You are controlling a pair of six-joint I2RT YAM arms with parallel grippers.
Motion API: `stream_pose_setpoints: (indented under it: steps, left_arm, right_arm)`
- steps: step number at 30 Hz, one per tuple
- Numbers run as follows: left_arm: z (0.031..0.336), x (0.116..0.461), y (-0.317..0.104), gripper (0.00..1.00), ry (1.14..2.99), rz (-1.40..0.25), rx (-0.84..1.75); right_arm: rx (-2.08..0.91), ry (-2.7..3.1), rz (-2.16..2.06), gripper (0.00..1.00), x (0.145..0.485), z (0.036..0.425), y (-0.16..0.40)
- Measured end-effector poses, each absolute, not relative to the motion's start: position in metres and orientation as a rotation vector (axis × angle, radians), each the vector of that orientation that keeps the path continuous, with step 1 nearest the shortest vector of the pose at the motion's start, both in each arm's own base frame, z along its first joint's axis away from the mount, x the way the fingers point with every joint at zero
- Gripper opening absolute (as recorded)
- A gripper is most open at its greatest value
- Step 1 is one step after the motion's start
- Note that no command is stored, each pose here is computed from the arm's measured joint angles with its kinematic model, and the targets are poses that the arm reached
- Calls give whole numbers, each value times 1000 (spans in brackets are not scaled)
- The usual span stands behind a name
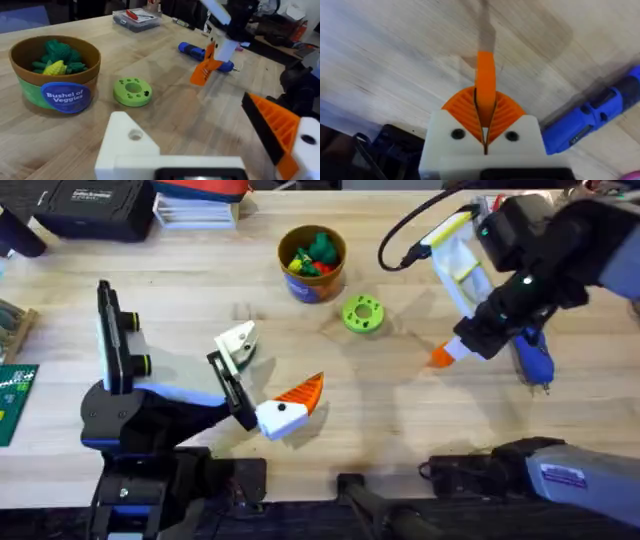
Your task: Pick up the gripper from the table and insert it into the empty holder that is missing its gripper. Then pick up a screw, insert it into the mounting hole, and use the screwdriver to tighten it. Finally, clean up the table by picking up the vegetable and placing it into the bucket.
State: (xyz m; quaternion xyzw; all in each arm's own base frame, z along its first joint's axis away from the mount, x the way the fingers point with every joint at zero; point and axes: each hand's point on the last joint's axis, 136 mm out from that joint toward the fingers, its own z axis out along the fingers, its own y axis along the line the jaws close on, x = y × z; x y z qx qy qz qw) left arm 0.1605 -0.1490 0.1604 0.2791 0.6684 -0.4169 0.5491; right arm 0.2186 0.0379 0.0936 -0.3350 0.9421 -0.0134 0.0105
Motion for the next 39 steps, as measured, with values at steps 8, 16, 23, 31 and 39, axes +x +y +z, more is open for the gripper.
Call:
stream_pose_setpoints:
  steps: [8,16,23,31,39]
  left_arm:
    - [160,161,-149,985,1582,-986,663]
    - [160,161,-149,985,1581,-985,663]
    - [160,161,-149,985,1581,-984,665]
    - [160,161,-149,985,1580,-983,665]
    - [160,161,-149,985,1581,-984,664]
  right_arm:
    - [-777,2675,0,9,232,156,44]
    - [-433,2267,414,8,288,232,85]
    - [20,2478,1071,8,296,193,146]
    - [229,2632,1511,8,279,176,187]
    - [85,2625,1725,8,266,184,224]
